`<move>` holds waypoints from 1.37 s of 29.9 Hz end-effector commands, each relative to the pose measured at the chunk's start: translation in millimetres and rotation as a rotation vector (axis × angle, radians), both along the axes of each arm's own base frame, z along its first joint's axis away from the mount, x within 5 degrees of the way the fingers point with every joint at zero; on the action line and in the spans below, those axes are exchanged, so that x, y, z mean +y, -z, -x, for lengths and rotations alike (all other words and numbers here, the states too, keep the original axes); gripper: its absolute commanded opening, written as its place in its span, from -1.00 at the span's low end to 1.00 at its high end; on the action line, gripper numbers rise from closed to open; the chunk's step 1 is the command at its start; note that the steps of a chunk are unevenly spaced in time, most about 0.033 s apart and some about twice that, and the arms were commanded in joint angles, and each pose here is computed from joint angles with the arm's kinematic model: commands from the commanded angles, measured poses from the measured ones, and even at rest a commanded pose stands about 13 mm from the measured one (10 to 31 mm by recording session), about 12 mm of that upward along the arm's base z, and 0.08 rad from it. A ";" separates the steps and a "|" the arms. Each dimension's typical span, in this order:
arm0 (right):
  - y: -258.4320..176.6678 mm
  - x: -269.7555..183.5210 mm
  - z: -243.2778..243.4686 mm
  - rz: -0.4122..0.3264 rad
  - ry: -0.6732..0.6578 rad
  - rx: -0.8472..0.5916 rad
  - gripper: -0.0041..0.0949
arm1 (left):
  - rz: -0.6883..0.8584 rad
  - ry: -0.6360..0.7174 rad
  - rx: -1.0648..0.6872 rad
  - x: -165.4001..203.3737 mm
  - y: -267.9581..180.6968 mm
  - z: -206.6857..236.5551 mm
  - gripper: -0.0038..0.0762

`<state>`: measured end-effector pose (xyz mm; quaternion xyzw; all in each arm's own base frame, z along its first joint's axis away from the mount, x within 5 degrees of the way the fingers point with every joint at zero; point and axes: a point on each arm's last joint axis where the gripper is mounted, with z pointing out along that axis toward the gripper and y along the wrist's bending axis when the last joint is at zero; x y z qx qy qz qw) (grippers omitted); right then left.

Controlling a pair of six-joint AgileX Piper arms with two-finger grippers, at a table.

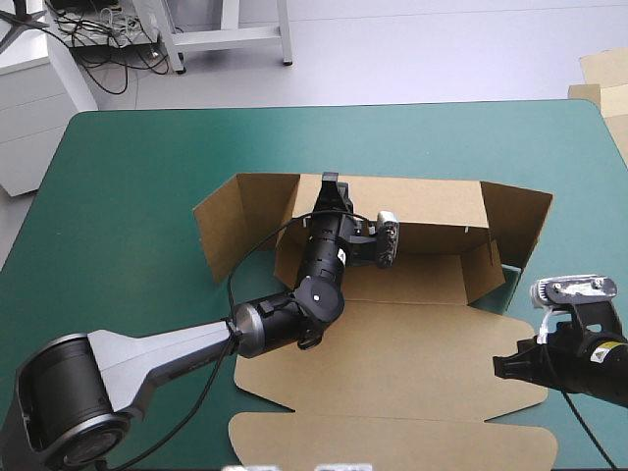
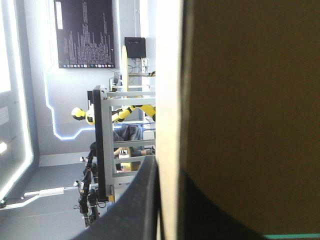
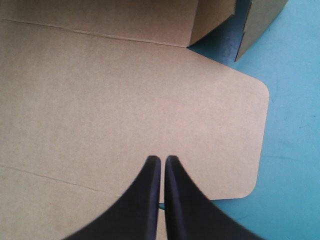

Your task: Fold the box

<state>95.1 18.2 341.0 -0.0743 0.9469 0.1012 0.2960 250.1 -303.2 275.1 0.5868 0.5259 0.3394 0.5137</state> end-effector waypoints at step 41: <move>-133.1 -14.6 -105.2 0.003 0.119 -0.355 0.55 | 0.055 0.038 -0.002 3.0 -6.9 8.6 -0.93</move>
